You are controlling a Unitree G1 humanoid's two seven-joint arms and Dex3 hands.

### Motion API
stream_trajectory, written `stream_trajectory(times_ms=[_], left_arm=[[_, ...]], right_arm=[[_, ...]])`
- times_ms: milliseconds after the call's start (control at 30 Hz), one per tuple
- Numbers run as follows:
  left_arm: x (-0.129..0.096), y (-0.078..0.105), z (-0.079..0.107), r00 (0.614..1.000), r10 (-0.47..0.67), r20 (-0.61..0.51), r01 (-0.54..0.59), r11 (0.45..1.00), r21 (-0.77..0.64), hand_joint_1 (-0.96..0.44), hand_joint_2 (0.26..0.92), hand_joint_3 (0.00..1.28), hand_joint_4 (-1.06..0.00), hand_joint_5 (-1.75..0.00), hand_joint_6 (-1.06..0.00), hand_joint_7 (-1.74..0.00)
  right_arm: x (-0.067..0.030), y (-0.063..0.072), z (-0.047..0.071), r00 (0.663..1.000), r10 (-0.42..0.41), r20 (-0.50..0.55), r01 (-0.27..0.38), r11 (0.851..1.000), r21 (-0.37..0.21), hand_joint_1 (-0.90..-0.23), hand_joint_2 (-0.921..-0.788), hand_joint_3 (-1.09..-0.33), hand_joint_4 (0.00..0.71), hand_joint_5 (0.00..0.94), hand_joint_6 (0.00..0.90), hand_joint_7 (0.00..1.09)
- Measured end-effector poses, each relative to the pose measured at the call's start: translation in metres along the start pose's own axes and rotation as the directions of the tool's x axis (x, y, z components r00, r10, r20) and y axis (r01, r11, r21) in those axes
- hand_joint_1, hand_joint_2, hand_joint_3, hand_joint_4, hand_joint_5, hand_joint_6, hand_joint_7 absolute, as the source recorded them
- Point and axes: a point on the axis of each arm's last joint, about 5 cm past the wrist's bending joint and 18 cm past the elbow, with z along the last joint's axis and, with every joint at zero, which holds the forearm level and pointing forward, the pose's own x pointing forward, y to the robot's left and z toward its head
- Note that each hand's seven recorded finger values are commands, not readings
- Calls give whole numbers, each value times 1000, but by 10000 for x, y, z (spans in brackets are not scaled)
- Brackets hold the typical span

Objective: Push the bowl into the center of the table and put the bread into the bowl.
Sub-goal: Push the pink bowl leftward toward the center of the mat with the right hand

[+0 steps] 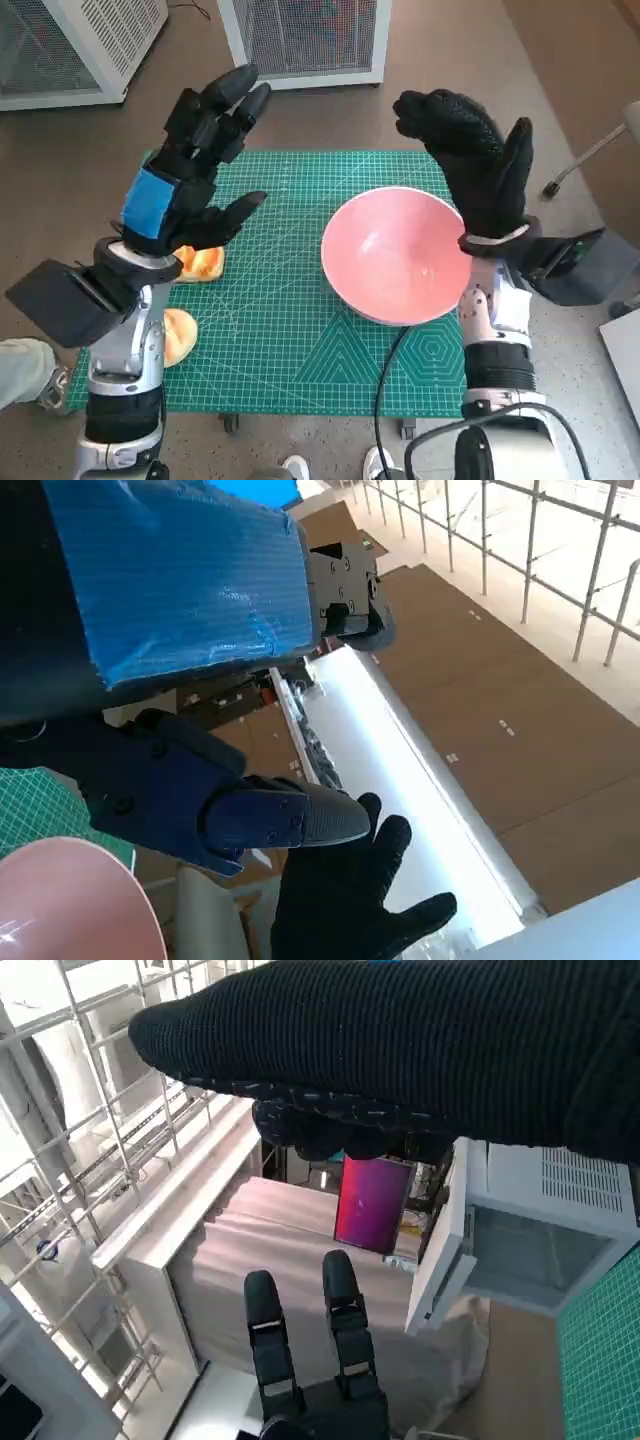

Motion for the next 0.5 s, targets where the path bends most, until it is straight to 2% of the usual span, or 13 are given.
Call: stream_trajectory(times_ms=[133, 300, 400, 500], left_arm=[[0, 0, 3, 1000, 0, 0, 0, 1000, 3, -585, 921, 324, -214, -3, -1, -583], [0, 1, 8, 1000, 4, 0, -4, 1000, 12, -590, 921, 323, -221, -6, -3, -585], [-3, 6, 9, 1000, 8, 0, -8, 1000, 13, -590, 921, 322, -223, -7, -4, -585], [-10, 12, 8, 1000, 13, -1, -13, 1000, 13, -590, 921, 321, -225, -7, -5, -585]], right_arm=[[-36, -38, -3, 1000, -18, -6, 18, 1000, -9, -441, -921, -387, 416, 0, 588, 0], [-144, -168, 2, 997, -76, -33, 75, 996, -38, -432, -921, -404, 405, 0, 575, 0], [-215, -258, 6, 986, -157, -51, 153, 986, -67, -426, -921, -417, 398, 0, 569, 0], [-290, -334, 9, 967, -243, -70, 236, 967, -100, -416, -921, -431, 393, 0, 562, 0]])
